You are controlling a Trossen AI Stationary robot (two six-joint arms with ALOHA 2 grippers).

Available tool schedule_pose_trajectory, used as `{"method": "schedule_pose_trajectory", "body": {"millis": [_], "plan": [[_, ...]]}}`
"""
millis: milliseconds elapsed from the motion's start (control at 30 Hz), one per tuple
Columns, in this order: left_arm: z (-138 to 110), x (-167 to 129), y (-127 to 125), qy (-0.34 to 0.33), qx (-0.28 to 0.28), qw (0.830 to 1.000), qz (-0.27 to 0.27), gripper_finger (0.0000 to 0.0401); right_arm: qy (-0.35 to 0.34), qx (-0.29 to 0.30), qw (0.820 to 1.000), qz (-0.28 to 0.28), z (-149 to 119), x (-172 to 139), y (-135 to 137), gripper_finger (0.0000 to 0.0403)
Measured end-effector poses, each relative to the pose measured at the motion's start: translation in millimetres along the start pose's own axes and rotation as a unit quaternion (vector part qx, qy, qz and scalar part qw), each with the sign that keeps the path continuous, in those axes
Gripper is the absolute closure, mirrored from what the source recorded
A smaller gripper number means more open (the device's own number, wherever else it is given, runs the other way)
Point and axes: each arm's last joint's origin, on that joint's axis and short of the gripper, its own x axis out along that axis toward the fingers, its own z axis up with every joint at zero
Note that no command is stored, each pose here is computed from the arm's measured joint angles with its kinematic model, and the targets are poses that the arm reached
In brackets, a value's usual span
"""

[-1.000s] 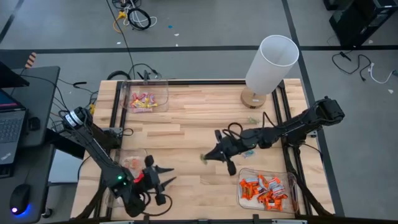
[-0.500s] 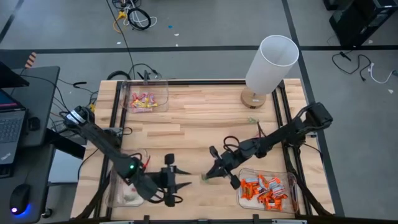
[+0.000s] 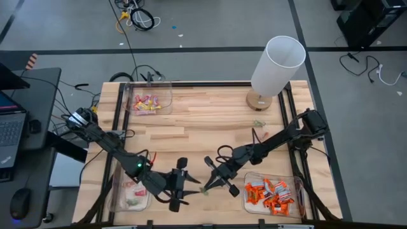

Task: Sort candy
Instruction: Put the green gummy into the bottom left transparent bin

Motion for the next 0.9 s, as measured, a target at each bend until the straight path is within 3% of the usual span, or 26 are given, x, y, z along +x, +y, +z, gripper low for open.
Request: {"method": "schedule_pose_trajectory", "body": {"millis": [567, 700, 900], "plan": [[-1.2, 1.0, 2.1, 0.008, 0.005, 1.000, -0.001, 0.0256, -0.010, -0.017, 1.000, 0.001, 3.7, 0.6, -7.5, 0.0403], [-1.3, 1.0, 2.1, 0.008, 0.005, 1.000, 0.000, 0.0295, -0.010, -0.019, 1.000, 0.000, 3.7, 0.6, -7.6, 0.0403], [-1.1, 0.9, 1.9, 0.007, 0.003, 1.000, -0.001, 0.0386, -0.010, -0.020, 1.000, -0.001, 3.7, 0.5, -7.9, 0.0401]]}}
